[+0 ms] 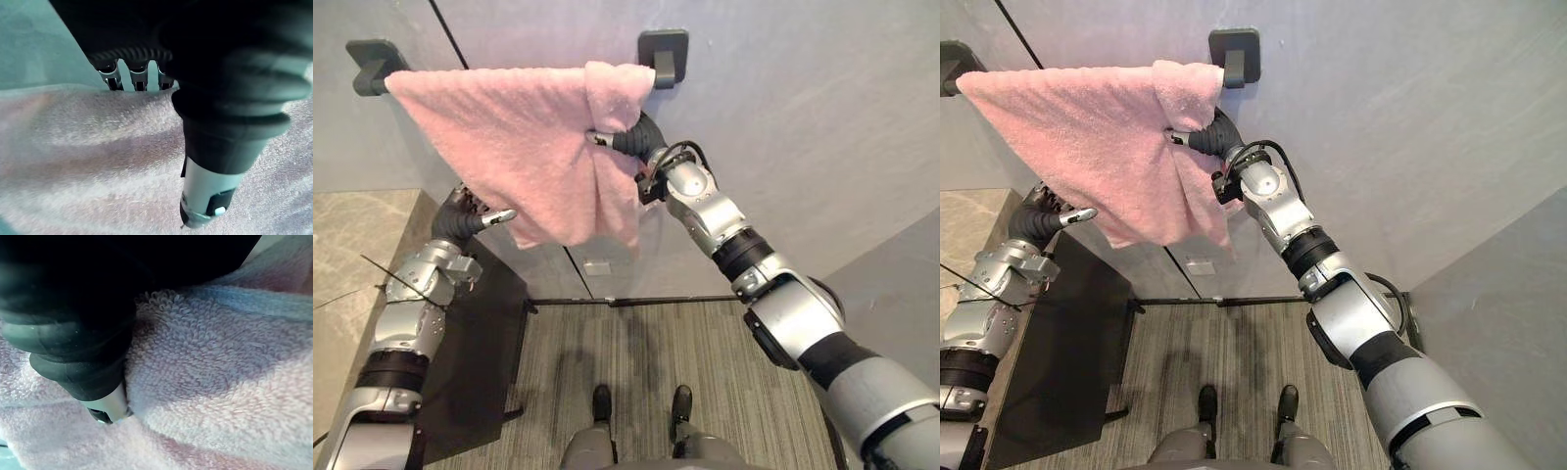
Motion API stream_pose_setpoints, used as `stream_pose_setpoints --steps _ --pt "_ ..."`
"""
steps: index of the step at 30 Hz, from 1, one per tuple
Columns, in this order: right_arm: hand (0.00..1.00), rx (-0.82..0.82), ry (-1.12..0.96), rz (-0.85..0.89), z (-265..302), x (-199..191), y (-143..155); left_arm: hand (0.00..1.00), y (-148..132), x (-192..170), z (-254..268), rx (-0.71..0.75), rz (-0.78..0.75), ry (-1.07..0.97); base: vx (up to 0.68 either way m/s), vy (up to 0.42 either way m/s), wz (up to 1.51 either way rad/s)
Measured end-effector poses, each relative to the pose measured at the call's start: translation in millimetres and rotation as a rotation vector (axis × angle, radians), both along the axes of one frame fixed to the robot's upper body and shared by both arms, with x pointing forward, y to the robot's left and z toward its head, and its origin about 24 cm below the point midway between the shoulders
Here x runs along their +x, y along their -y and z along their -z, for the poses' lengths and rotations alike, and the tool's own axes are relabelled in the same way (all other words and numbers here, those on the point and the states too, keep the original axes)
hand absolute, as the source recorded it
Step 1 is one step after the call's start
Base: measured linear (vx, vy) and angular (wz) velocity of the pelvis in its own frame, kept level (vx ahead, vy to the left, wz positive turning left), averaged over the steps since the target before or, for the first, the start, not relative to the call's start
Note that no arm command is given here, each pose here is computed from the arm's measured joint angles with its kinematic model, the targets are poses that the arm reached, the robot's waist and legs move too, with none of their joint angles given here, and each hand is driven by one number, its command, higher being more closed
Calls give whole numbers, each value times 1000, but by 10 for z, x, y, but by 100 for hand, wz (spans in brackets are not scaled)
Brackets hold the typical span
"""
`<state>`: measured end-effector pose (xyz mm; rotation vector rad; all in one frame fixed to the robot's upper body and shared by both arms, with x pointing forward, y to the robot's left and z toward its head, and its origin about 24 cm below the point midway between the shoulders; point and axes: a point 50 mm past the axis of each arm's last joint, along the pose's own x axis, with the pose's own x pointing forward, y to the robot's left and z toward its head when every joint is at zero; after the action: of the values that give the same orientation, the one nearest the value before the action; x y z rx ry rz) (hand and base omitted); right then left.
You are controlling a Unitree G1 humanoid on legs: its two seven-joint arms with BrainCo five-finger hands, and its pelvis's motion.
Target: Organize washtable
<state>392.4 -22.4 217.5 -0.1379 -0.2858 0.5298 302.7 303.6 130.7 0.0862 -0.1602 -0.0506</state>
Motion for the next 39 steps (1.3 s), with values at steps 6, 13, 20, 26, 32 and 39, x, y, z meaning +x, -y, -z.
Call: stream_pose_setpoints --steps 6,13,20,26,32,39 --pt "0 -28 -7 50 140 20 343 0 -39 -18 28 0 -17 -11 7 36 -3" --pt "0 10 -29 196 338 -55 1167 0 -474 -160 78 11 -241 -31 0 34 -4" --pt "0 193 -24 427 325 -232 2034 0 -1151 -500 -187 -76 -656 93 17 36 -5" --pt "0 310 199 469 -105 -479 2151 0 -1425 -829 -515 -118 -899 273 10 25 -2" --pt "0 364 419 343 -408 -824 1929 0 -1039 -870 -1005 35 -786 505 -19 14 0" --pt "0 343 437 -4 -389 -1039 1360 0 -107 -657 -989 158 -253 532 -3 22 4"
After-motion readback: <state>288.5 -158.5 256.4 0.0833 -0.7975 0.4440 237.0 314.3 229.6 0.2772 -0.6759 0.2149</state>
